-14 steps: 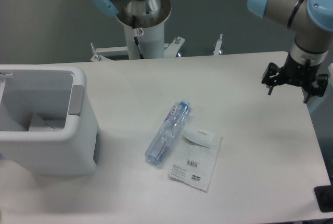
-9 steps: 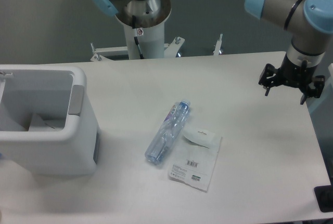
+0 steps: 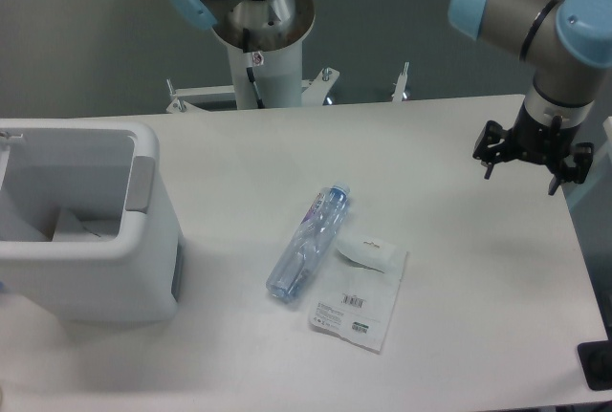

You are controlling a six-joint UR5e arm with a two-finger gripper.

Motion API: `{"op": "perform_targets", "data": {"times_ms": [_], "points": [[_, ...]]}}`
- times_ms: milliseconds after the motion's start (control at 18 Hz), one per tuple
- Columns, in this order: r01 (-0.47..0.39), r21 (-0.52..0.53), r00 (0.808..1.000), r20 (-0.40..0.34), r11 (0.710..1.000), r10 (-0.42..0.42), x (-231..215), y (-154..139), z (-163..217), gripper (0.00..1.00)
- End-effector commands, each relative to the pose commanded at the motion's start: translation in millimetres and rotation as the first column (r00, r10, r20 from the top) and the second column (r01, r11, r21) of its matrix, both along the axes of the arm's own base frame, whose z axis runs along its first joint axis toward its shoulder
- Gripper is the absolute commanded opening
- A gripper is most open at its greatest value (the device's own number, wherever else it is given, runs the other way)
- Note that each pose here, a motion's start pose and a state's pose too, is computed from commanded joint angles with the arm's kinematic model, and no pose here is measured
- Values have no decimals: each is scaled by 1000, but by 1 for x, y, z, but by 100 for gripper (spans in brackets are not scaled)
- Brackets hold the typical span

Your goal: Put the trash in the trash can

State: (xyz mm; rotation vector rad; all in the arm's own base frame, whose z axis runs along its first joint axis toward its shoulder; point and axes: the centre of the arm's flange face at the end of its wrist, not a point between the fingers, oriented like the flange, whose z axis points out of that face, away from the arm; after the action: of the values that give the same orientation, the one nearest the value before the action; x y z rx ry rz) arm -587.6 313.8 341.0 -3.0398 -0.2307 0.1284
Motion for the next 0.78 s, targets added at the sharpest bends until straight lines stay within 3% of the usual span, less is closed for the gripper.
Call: {"op": "perform_targets", "data": {"times_ms": [167, 389, 611, 778], "points": [[-34, -9, 999, 37, 999, 34, 5, 6, -22, 100], [-60, -23, 994, 93, 998, 62, 20, 40, -56, 100], [-49, -52, 987, 150, 997, 56, 36, 75, -96, 100], [-46, -63, 983, 176, 997, 56, 41, 83, -112, 100]]}}
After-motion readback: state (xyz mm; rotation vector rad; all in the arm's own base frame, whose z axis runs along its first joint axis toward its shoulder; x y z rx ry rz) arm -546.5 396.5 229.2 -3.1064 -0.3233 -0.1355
